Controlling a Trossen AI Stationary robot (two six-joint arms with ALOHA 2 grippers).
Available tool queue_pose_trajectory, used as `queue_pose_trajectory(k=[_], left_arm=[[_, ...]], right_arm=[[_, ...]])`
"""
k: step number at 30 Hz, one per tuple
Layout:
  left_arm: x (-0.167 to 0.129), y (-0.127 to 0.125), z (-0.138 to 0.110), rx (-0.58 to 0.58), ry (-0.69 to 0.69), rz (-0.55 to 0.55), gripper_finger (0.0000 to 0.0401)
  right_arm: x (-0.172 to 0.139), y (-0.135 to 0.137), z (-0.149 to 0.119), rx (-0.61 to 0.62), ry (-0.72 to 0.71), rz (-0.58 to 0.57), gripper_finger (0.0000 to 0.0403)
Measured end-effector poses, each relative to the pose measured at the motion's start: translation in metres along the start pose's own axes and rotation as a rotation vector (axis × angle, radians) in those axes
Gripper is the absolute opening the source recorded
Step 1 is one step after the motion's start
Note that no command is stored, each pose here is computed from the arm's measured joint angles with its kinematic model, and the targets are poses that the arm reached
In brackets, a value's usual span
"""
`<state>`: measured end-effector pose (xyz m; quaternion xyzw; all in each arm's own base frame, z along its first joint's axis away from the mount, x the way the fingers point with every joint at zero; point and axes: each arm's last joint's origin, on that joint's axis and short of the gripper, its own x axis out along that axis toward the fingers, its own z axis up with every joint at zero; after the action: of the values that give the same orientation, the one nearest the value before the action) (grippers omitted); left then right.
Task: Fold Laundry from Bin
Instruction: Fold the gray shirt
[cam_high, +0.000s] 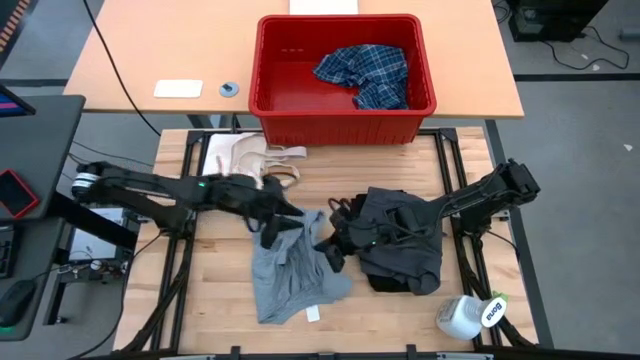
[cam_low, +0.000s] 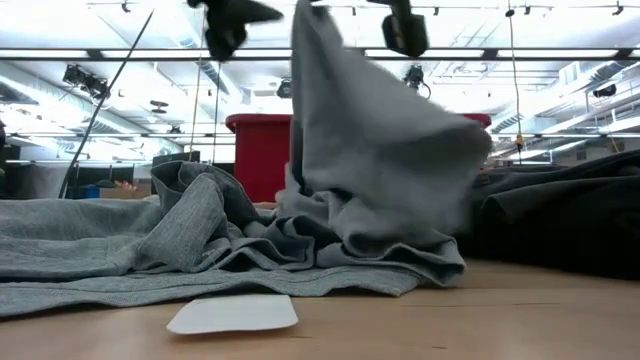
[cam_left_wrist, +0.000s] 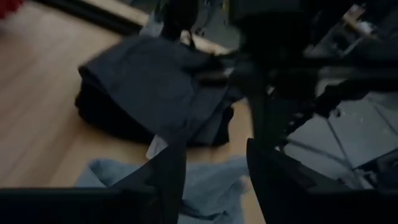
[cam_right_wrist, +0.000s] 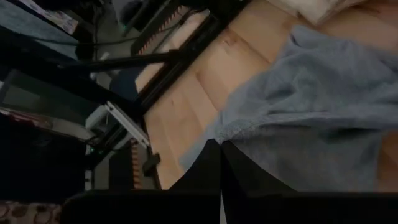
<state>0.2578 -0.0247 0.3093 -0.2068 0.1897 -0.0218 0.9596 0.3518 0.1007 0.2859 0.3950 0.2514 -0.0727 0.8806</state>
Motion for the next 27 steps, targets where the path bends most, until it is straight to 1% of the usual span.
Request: queue_pose_trajectory(k=[3,6,11,14,18,21,24,27], left_arm=[[-0.022,-0.005,0.005,0.003,-0.030,-0.015,0.0164],[-0.036,-0.009,0.006,0.008,-0.042,-0.033,0.0159],[-0.042,-0.009,0.003,0.001,-0.012,-0.025,0.0158],[-0.042,-0.008,0.000,-0.027,0.020,-0.010,0.0157],[-0.042,-0.006,-0.003,-0.045,0.058,0.010,0.0157],[-0.042,-0.006,-0.004,-0.051,0.064,0.013,0.0157],[-0.042,-0.006,-0.004,-0.054,0.065,0.013,0.0157],[-0.042,-0.006,-0.004,-0.054,0.065,0.013,0.0157]], right_arm=[[0.012,-0.004,0.002,-0.010,-0.024,0.000,0.0003],[0.035,-0.013,0.001,-0.006,-0.035,0.003,0.0002],[0.078,-0.028,0.008,0.068,-0.128,0.126,0.0003],[0.101,-0.041,0.009,0.130,-0.178,0.167,0.0003],[0.126,-0.067,0.000,0.213,-0.150,0.109,0.0007],[0.140,-0.083,-0.007,0.245,-0.107,0.077,0.0009],[0.148,-0.093,-0.009,0.274,-0.088,0.049,0.0009],[0.150,-0.099,-0.009,0.279,-0.087,0.011,0.0010]])
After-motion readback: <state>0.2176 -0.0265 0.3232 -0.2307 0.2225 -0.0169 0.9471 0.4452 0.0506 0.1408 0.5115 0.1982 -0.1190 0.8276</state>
